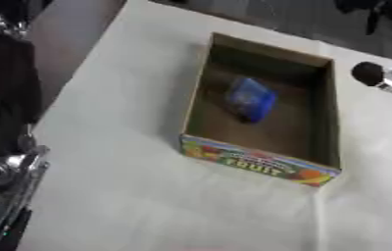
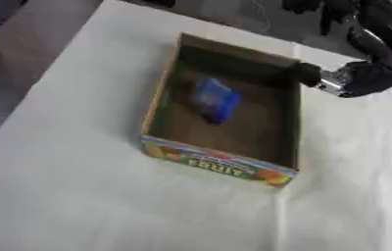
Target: Pick up objects on the table and place them in the box.
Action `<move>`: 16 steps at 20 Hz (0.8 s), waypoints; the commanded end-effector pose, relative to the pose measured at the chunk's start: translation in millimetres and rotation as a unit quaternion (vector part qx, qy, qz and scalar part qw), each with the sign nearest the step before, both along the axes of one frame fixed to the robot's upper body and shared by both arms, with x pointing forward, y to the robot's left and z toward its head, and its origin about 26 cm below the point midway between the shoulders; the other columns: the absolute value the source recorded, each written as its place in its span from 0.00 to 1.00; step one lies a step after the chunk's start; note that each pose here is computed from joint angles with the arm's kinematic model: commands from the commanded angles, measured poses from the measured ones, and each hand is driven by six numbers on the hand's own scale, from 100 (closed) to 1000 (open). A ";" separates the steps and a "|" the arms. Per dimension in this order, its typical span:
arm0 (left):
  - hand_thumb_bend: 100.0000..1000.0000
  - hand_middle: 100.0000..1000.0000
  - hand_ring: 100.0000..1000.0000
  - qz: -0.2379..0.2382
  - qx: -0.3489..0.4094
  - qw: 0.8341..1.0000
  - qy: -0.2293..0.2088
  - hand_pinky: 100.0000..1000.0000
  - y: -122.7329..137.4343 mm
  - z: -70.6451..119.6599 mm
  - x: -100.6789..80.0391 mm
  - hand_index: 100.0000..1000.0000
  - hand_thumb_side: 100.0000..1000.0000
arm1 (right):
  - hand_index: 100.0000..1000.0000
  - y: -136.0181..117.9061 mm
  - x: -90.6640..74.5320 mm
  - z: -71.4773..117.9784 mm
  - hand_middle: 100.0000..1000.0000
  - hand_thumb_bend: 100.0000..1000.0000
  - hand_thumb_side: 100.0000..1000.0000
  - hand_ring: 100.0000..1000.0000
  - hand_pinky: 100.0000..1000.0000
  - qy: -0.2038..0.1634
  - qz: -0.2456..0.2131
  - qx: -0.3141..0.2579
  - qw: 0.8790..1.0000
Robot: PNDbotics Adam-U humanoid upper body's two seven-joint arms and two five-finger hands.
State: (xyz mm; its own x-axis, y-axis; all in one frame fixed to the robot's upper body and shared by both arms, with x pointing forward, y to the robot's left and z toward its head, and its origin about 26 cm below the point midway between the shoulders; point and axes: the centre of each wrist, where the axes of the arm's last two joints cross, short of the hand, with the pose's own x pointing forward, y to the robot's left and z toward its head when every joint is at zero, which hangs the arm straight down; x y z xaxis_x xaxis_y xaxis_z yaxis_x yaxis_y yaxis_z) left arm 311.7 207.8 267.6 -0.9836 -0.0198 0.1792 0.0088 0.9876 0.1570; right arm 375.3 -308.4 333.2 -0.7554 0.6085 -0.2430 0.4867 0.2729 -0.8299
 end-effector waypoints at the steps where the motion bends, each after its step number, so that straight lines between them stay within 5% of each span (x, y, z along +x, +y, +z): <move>1: 0.36 0.93 0.71 -0.003 0.002 1.000 -0.012 0.90 0.5 6.1 -3.0 0.85 0.80 | 0.88 -9.2 -7.8 20.3 0.81 0.49 1.00 0.72 0.38 -0.017 -0.008 0.000 1.000; 13: 0.36 0.93 0.71 0.007 0.006 1.000 -0.006 0.90 5.6 2.1 -3.1 0.85 0.80 | 0.85 -22.7 -24.0 12.2 0.77 0.47 1.00 0.69 0.34 -0.012 -0.018 0.013 1.000; 14: 0.36 0.93 0.71 0.010 0.007 1.000 -0.003 0.90 6.9 0.3 -3.1 0.85 0.80 | 0.85 -22.1 -26.2 9.6 0.77 0.66 1.00 0.69 0.34 -0.011 -0.014 0.018 1.000; 15: 0.36 0.93 0.71 0.013 0.007 1.000 0.001 0.90 8.9 -2.1 -3.2 0.85 0.80 | 0.82 -20.6 -29.3 6.1 0.73 0.40 1.00 0.66 0.30 -0.010 -0.007 0.026 1.000; 16: 0.36 0.93 0.71 0.019 0.008 1.000 0.005 0.90 11.2 -4.4 -3.3 0.85 0.80 | 0.82 -18.7 -33.8 2.3 0.73 0.40 1.00 0.65 0.28 -0.008 0.001 0.035 0.999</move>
